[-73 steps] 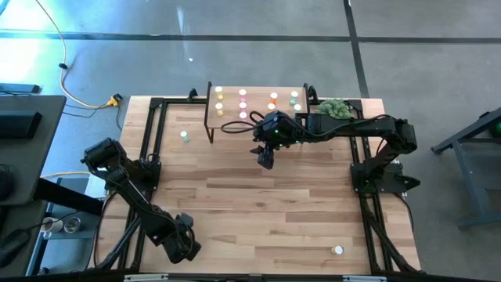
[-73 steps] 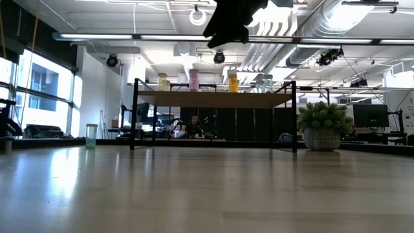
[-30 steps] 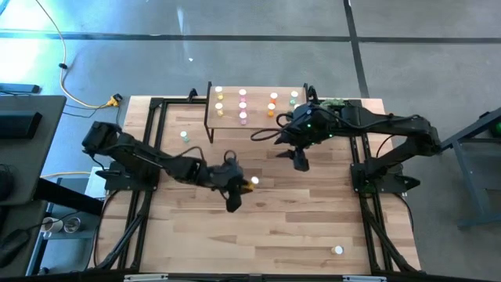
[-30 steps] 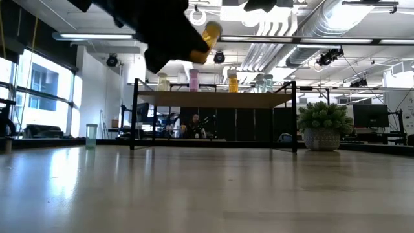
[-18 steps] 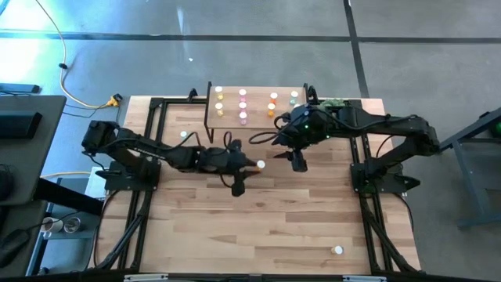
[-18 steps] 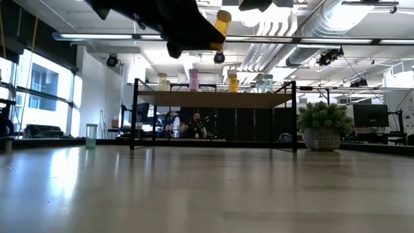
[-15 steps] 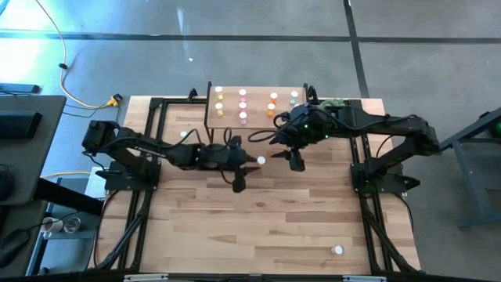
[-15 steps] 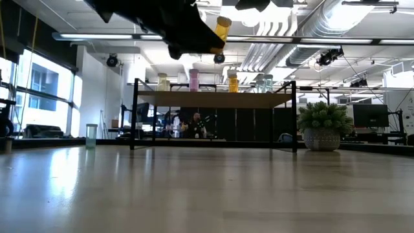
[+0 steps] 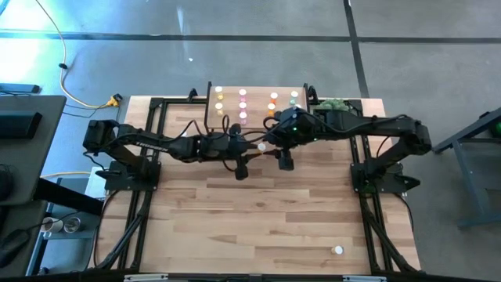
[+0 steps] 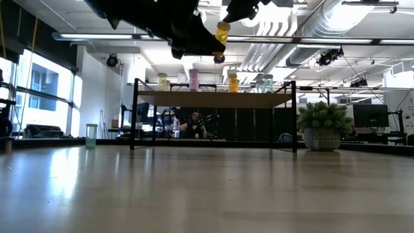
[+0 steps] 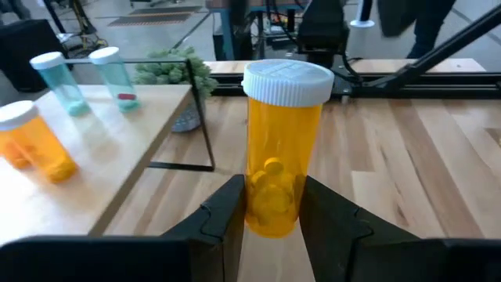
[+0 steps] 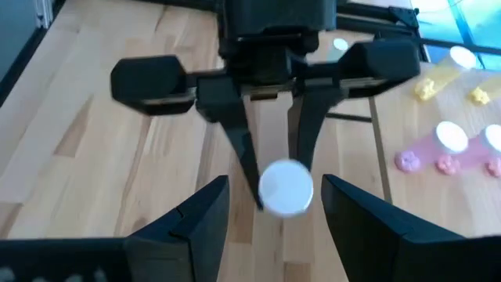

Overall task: Pick and place medicine bottles onto shelf by color
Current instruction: Put the orange pill bottle on the shelf aligned with the other orange pill bottles

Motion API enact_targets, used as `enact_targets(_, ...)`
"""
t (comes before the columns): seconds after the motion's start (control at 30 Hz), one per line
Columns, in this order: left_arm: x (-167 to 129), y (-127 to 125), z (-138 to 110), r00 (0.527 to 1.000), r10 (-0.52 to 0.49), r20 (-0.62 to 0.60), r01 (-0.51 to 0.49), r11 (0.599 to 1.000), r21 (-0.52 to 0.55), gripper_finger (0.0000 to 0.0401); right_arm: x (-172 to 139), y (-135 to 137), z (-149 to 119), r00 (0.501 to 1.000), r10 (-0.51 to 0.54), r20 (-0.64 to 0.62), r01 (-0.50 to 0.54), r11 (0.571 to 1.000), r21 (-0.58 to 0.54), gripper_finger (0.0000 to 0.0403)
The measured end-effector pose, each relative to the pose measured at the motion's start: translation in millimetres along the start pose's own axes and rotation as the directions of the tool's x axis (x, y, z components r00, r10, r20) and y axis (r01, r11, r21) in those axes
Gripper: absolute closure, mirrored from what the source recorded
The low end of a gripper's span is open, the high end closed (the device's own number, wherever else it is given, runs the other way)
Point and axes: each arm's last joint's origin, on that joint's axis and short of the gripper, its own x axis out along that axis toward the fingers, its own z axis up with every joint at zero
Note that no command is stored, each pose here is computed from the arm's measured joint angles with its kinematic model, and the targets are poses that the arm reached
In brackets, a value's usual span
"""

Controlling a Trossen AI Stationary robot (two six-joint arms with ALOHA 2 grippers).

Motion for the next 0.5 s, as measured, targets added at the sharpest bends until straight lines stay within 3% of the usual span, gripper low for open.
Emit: enact_targets(0.5,0,-1,2,1.000,-0.001,0.018,0.002,1.000,-0.019,0.0302,14,-1,1,1.000,-0.002,0.001,0.002,1.000,0.025,0.0208)
